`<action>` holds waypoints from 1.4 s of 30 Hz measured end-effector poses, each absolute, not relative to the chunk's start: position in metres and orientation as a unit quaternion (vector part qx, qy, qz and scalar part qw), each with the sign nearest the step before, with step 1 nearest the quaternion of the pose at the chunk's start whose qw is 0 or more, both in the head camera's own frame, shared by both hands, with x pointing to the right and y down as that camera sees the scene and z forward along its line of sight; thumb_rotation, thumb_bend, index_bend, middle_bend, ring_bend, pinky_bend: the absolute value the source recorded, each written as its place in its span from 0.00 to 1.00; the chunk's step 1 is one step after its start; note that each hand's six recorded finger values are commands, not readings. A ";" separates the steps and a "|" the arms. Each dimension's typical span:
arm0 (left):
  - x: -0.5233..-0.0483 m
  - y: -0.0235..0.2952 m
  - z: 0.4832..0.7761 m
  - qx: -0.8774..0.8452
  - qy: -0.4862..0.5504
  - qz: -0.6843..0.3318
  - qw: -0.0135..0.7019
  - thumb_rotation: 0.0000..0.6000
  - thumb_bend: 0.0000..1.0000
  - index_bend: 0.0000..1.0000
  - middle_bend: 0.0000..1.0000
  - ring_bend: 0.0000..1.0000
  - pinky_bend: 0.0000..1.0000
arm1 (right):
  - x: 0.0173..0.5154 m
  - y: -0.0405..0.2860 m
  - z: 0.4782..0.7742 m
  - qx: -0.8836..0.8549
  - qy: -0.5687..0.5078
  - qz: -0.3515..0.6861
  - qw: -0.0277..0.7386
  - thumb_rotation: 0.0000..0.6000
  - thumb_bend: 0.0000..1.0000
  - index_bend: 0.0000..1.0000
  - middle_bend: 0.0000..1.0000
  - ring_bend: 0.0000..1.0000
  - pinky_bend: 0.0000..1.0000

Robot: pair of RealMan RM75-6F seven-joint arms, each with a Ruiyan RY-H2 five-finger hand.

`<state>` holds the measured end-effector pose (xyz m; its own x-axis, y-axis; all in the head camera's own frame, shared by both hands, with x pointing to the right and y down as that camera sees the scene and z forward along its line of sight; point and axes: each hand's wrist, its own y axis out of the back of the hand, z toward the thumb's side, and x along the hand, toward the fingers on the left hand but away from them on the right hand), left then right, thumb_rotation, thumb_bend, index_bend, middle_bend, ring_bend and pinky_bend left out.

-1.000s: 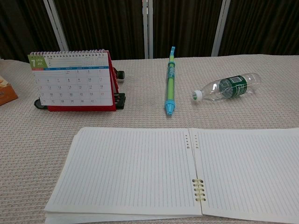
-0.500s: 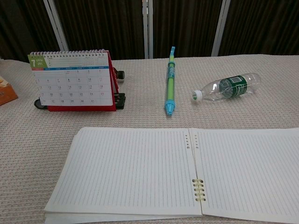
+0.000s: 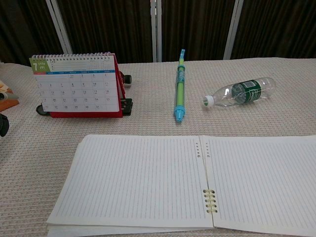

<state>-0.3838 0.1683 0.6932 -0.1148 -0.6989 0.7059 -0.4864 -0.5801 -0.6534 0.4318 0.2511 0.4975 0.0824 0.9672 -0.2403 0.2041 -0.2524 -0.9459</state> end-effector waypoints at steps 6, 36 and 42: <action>-0.375 0.161 0.706 -0.658 0.435 -0.610 0.082 1.00 0.93 0.00 0.64 0.69 0.61 | 0.433 0.250 0.497 -0.621 -0.472 0.488 0.391 1.00 0.07 0.00 0.00 0.00 0.00; -0.339 0.150 0.718 -0.670 0.419 -0.606 0.088 1.00 0.94 0.00 0.64 0.69 0.61 | 0.435 0.250 0.495 -0.621 -0.477 0.483 0.392 1.00 0.07 0.00 0.00 0.00 0.00; -0.330 0.150 0.707 -0.679 0.421 -0.592 0.105 1.00 0.94 0.00 0.64 0.69 0.61 | 0.434 0.251 0.494 -0.621 -0.477 0.482 0.393 1.00 0.07 0.00 0.00 0.00 0.00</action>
